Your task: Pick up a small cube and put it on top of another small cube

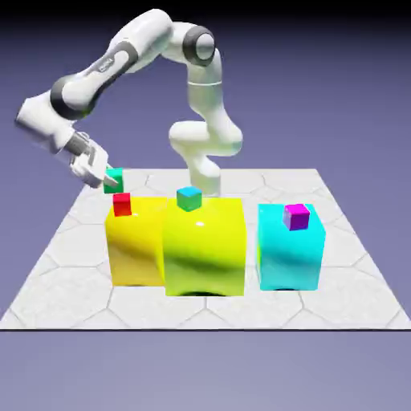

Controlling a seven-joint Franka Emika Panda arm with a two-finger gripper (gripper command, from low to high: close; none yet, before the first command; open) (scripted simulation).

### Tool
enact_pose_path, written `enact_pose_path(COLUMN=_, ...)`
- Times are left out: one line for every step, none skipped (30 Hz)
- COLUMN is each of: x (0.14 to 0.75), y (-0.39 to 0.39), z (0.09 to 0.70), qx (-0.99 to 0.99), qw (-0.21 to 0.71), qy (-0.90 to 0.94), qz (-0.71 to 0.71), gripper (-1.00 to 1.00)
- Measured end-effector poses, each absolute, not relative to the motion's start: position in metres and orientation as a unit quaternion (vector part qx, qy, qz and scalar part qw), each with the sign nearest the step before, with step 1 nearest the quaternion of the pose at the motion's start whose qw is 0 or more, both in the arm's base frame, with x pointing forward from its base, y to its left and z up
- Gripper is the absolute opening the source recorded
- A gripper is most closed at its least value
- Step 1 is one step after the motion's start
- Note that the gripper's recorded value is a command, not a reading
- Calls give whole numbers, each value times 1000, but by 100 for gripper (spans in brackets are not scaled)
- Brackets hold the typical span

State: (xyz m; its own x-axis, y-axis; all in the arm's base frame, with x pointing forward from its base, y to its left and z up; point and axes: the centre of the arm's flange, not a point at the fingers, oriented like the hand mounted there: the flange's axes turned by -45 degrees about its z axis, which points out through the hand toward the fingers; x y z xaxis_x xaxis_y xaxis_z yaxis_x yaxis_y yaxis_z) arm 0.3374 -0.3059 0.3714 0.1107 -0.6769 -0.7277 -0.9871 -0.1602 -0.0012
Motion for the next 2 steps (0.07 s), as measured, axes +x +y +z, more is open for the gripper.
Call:
enact_pose_path(x=337, y=-306, z=371, qx=-700, qw=257, qy=595, qz=302, gripper=100)
enact_pose_path(x=336, y=-307, z=371, qx=-699, qw=257, qy=595, qz=302, gripper=100)
